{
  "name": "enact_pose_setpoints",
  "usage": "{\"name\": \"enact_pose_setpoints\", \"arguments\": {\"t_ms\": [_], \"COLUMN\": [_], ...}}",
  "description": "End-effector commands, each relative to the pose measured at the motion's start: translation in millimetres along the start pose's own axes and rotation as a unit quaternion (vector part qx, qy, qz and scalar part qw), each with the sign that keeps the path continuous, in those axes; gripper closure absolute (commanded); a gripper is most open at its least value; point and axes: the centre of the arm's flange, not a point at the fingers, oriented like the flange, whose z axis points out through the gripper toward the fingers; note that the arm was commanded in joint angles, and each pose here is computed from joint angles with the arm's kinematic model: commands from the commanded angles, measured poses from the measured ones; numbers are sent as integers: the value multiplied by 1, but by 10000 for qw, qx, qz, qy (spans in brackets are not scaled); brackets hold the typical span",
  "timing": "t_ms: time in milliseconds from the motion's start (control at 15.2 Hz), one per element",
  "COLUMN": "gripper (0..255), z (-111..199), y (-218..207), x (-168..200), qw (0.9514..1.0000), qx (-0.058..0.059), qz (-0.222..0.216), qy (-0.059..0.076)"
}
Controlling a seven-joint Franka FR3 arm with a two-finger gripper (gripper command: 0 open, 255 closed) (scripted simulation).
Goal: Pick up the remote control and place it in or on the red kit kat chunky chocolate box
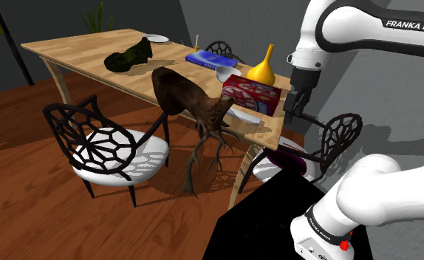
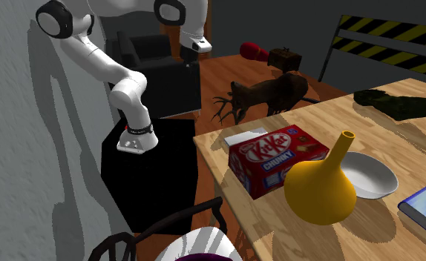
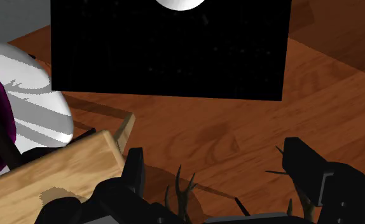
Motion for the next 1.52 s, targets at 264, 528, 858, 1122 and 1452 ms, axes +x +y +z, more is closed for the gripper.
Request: {"name": "enact_pose_setpoints", "arguments": {"t_ms": [264,528,858,1122,1452], "gripper": [0,0,0,0,0], "z": [19,37,57,72,88], "y": [25,49,79,101,127], "x": [37,75,124,165,217], "qw": [9998,9992,9979,9963,9939], "qx": [-44,-88,-143,-187,-242], "qz": [-129,-259,-420,-549,-710], "qy": [148,295,479,626,810]}}
